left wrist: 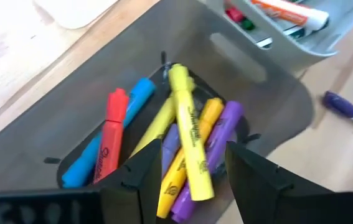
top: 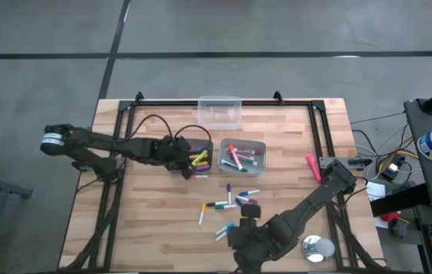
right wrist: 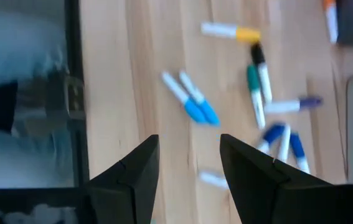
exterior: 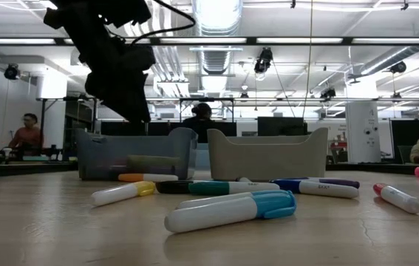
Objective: Pick & Place Markers
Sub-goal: Put the large light blue highlighter pen into the black bin
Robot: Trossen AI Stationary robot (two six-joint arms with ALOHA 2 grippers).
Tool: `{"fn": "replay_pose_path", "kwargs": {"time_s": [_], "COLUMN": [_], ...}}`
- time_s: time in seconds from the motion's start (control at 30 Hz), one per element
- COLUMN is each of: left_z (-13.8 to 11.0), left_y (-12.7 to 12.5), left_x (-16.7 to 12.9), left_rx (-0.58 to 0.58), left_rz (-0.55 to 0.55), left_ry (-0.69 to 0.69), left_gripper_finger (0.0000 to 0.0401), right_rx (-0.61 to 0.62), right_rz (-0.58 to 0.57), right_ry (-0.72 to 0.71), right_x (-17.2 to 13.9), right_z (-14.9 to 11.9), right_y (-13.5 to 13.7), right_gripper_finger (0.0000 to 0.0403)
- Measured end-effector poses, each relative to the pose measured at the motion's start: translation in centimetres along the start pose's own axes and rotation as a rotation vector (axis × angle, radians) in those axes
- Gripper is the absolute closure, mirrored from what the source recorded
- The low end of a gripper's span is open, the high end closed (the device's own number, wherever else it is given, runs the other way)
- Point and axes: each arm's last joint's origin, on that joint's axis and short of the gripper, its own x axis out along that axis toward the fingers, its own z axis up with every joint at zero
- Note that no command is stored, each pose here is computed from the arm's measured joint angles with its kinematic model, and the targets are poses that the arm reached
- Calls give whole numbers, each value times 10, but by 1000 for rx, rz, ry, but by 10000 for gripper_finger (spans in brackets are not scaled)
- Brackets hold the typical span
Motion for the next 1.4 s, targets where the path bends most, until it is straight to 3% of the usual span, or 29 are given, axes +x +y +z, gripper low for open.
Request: {"fn": "replay_pose_path", "kwargs": {"time_s": [0.33,0.53,0.9,1.1,1.4], "left_z": [-3,-12,-49,-67,-74], "left_y": [-33,-63,-115,-126,-129], "left_x": [-13,-35,-85,-102,-107], "left_rx": [47,78,194,250,267], "left_rz": [-182,-369,-724,-814,-841], "left_ry": [-118,-212,-326,-329,-325], "left_gripper_finger": [234,234,233,233,233], "right_rx": [164,209,262,279,286], "right_rz": [-125,-71,-75,-116,-133], "right_ry": [263,333,359,378,384], "right_x": [-4,-6,-13,-8,7], "right_z": [-23,-31,-54,-74,-89], "right_y": [-14,-5,15,27,34], "right_gripper_finger": [246,250,254,257,239]}}
